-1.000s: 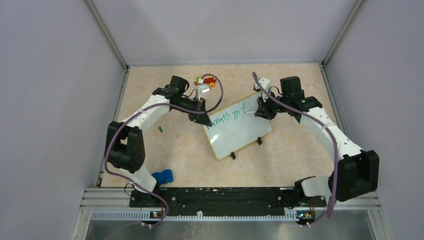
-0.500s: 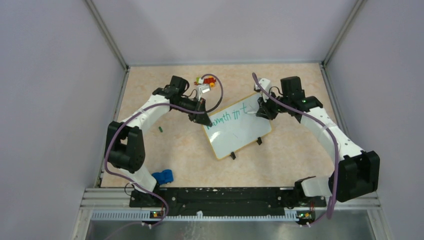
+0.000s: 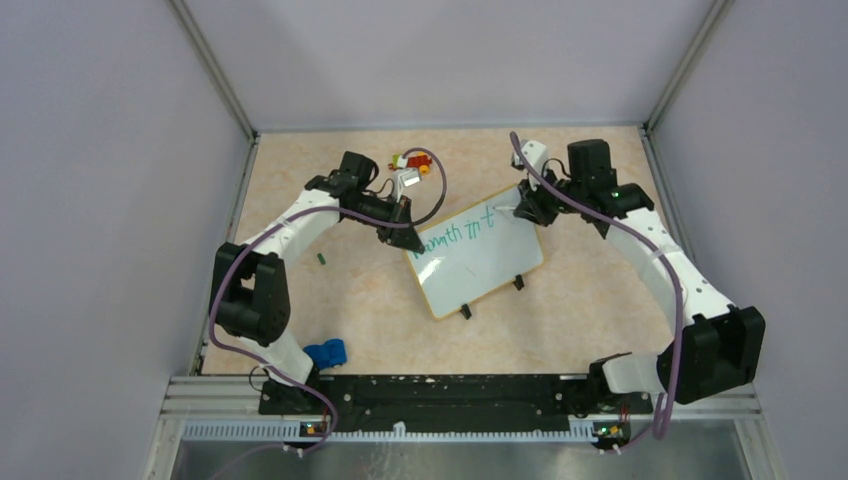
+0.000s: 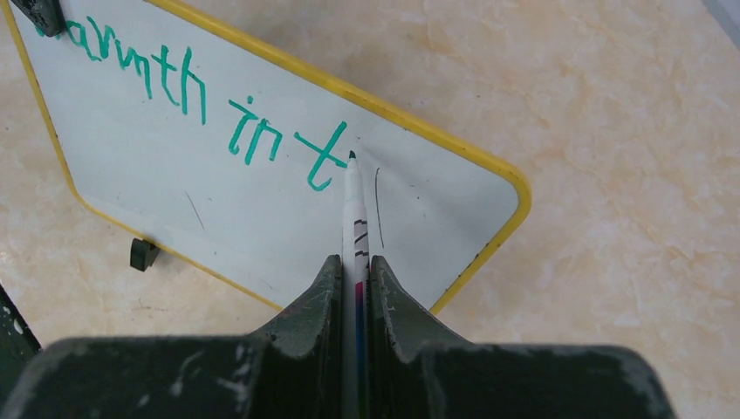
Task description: Write a sentence on the whiteboard
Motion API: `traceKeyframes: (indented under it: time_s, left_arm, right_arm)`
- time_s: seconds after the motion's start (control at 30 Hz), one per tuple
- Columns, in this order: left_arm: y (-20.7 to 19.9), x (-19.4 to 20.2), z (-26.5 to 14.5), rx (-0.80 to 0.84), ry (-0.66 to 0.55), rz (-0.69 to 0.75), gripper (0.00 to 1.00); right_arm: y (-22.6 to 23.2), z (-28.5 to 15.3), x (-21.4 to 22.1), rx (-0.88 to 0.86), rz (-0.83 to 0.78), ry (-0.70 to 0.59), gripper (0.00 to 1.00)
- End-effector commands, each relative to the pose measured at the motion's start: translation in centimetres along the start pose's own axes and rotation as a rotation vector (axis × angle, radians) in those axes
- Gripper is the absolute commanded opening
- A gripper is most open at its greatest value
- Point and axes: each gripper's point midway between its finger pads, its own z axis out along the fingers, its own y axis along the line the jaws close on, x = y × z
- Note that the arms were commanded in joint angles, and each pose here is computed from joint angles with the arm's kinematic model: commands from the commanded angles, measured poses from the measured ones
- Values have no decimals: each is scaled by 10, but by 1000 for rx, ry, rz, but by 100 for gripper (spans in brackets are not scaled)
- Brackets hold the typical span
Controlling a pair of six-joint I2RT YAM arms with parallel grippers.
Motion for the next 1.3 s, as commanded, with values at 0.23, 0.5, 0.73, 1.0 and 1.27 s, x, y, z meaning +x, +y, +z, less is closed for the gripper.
traceKeyframes:
  time_s: [0.23,0.5,0.73,1.0,1.27]
  left_arm:
    - [-5,-5,-3,15,-8,35,0]
    - [-4,-4,-2,18,-4,34,0]
    - [-3,-3,-1,18,0,30,0]
    - [-4,-3,-2,18,-2,34,0]
    - [-4,-3,-2,18,-1,30,0]
  right_arm:
    - [-21,-1,-26,49,-35,-53,0]
    - [-19,6,-10,42,-25,-22,0]
    - [-10,3,1,28,-21,-12,0]
    - [-3,2,13,18,-10,6,0]
    - [4,3,21,2,0,13,0]
